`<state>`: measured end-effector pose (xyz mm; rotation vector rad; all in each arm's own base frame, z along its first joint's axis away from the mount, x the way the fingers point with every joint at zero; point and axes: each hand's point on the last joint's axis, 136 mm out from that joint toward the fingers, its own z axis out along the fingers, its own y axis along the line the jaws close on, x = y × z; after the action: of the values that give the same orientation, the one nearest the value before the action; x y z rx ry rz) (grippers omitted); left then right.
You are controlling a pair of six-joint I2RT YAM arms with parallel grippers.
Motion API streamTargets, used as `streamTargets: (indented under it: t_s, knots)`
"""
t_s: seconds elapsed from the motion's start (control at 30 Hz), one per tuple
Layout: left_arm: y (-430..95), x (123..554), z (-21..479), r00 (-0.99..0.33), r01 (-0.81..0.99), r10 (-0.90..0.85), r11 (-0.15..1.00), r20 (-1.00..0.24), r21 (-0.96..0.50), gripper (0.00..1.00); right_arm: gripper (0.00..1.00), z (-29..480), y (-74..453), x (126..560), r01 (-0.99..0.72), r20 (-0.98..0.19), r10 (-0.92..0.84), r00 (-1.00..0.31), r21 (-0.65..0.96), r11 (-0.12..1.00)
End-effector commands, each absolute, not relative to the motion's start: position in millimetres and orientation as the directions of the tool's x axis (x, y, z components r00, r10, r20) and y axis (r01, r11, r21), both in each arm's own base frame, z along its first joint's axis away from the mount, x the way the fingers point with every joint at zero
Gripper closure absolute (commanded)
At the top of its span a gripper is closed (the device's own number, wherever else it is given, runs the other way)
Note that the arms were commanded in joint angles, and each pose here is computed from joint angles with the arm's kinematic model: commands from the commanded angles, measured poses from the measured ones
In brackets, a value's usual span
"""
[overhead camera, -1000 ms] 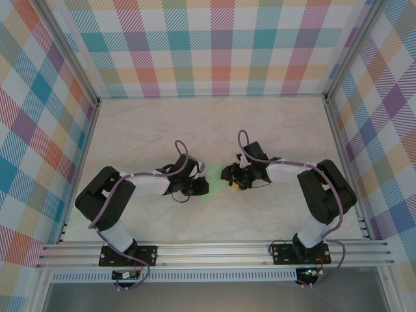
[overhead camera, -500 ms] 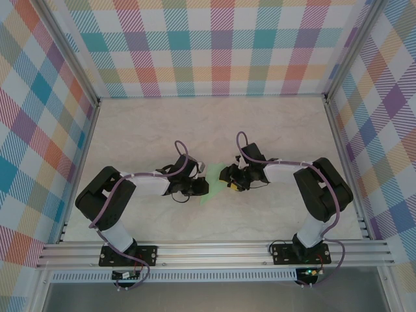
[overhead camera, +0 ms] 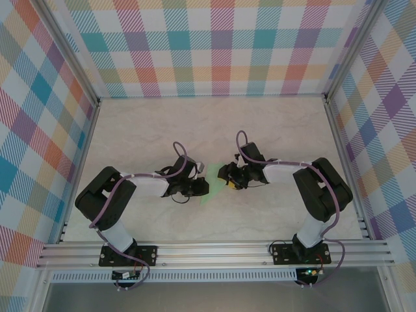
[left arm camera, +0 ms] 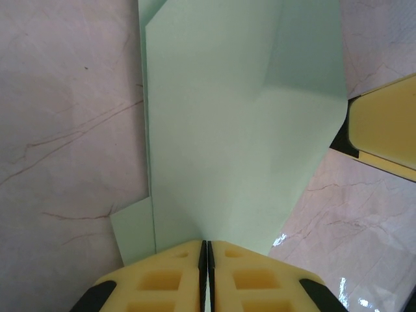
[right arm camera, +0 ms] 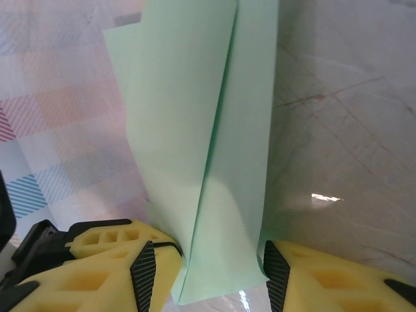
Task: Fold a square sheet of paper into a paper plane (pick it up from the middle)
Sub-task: Fourth fold the wing at the center of the table, then turn over the paper at the center of the table.
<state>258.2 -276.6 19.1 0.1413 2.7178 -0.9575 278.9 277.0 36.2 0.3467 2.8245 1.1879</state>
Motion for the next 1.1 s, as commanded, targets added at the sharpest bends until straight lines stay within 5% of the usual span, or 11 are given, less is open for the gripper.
streamTargets:
  t_s: [0.0, 0.37, 1.07]
  knots:
    - [-268.3, 248.1, 10.6, -0.977, 0.124, -0.012, 0.782, -0.213, -0.611, 0.88, 0.5, 36.9, 282.9, 281.2, 0.177, 0.028, 0.229, -0.973, 0.727, 0.663]
    - [-273.0, 250.5, 28.9, -0.971, 0.1, -0.073, 0.739, -0.226, -0.667, 0.88, 0.5, 38.1, 295.8, 280.7, 0.113, 0.008, 0.164, -0.986, 0.757, 0.643]
    - [-273.0, 251.6, 36.3, -0.966, 0.084, -0.109, 0.72, -0.233, -0.689, 0.88, 0.69, 36.2, 322.4, 288.6, 0.014, -0.055, 0.096, -0.994, 0.798, 0.602]
